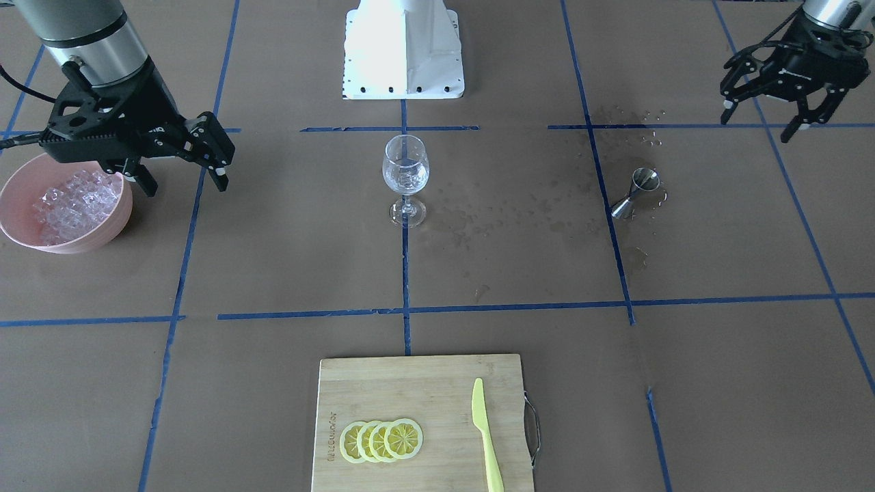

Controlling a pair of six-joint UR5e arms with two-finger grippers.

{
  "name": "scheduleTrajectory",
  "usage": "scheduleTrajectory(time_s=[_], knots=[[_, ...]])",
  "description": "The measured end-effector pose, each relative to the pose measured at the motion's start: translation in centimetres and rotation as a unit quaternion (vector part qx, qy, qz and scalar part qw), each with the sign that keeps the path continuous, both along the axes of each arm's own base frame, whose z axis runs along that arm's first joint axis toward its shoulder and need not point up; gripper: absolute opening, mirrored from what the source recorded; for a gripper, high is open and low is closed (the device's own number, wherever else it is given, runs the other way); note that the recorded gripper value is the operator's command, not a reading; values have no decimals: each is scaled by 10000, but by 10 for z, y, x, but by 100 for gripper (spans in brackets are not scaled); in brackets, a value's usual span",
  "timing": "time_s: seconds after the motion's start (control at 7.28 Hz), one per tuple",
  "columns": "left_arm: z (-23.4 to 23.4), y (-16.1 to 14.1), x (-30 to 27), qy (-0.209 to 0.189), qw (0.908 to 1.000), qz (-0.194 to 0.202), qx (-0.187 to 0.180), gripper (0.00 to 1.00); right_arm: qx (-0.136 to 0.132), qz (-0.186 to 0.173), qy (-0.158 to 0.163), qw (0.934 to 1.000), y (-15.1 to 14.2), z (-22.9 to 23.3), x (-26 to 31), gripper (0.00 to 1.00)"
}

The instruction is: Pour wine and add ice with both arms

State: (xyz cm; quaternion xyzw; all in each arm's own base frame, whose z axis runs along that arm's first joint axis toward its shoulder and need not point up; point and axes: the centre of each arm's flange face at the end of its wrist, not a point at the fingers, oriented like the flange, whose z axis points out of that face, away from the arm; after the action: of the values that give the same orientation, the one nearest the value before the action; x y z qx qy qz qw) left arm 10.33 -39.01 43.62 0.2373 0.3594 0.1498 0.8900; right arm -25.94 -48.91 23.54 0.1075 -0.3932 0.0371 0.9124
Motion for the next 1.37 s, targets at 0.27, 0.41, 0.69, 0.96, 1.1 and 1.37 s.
scheduleTrajectory(time_s=[0.27,0.41,0.69,0.96,1.1,1.37], knots=[[26,-43,-29,-263,9994,-182,95,100,-87,-218,235,9995,-31,34,30,100],[41,-64,-41,-227,9994,-262,-26,100,-127,-339,340,9988,-47,57,49,100],[77,-96,-74,193,9982,-284,-483,100,-144,-739,451,9961,-83,116,105,100],[105,-109,-96,264,9955,-360,-838,100,-132,-1109,502,9925,-108,186,171,100],[111,-115,-109,244,9928,-476,-1070,100,-154,-1247,478,9909,-115,222,205,100],[129,-118,-135,166,9875,-626,-1438,100,-315,-1431,283,9888,-111,293,257,100]])
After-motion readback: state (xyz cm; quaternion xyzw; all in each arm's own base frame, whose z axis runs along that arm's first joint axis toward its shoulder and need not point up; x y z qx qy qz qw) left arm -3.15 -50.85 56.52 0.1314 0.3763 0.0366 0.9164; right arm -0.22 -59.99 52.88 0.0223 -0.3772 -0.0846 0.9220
